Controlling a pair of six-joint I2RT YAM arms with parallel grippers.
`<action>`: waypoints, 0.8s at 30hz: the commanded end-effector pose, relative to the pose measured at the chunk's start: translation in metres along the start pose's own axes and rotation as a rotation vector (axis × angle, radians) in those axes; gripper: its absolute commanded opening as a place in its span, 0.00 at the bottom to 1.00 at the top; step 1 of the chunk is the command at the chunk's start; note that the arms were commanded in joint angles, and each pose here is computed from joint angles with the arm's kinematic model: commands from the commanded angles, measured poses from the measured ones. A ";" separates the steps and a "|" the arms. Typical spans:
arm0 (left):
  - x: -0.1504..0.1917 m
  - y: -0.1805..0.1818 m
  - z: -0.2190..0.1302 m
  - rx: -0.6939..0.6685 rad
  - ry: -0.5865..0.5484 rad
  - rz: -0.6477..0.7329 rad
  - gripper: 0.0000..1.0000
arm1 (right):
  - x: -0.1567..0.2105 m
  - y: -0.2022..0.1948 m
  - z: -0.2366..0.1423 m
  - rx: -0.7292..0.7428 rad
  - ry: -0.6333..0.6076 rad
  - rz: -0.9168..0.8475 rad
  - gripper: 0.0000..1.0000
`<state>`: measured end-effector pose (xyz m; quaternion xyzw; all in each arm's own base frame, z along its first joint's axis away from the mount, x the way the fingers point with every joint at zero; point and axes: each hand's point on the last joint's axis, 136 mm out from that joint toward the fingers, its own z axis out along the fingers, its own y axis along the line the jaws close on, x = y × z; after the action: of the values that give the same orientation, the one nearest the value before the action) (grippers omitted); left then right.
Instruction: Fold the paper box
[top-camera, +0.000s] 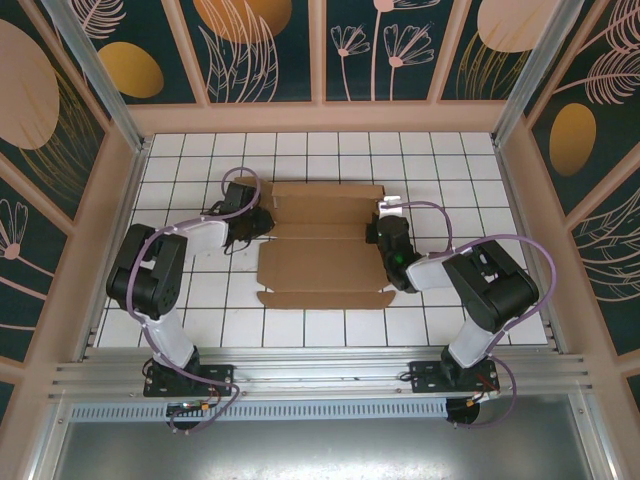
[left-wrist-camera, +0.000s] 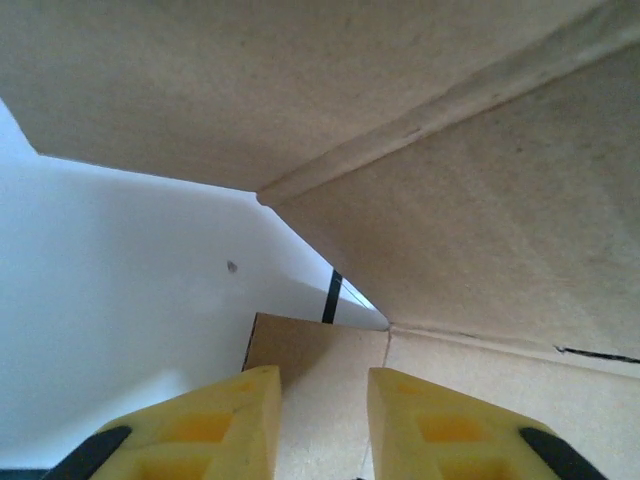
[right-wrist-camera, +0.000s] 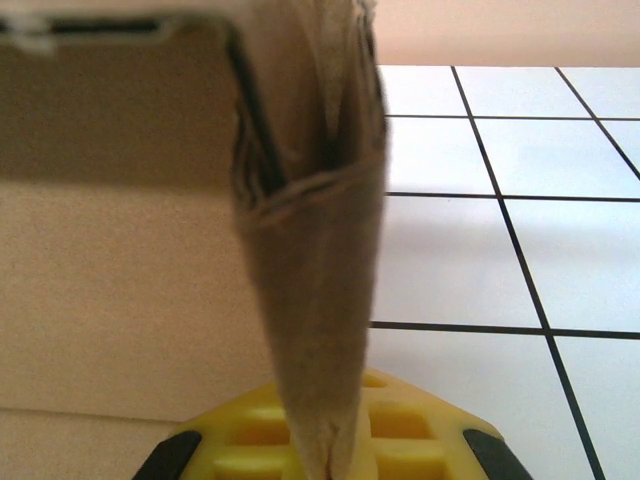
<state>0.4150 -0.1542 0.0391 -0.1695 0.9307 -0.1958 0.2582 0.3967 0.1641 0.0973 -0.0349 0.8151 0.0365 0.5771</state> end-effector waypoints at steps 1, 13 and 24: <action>-0.016 0.007 -0.001 -0.076 -0.044 0.050 0.32 | 0.012 0.007 0.003 -0.019 0.050 -0.012 0.00; -0.011 0.018 0.006 -0.124 -0.025 0.069 0.38 | 0.011 0.009 0.001 -0.028 0.047 -0.019 0.00; -0.003 0.001 0.015 -0.020 0.023 0.045 0.40 | 0.007 0.011 0.002 -0.034 0.044 -0.021 0.00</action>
<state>0.4197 -0.1434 0.0229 -0.1576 0.9440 -0.1456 0.2507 0.3978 0.1666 0.0975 -0.0385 0.8173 0.0378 0.5736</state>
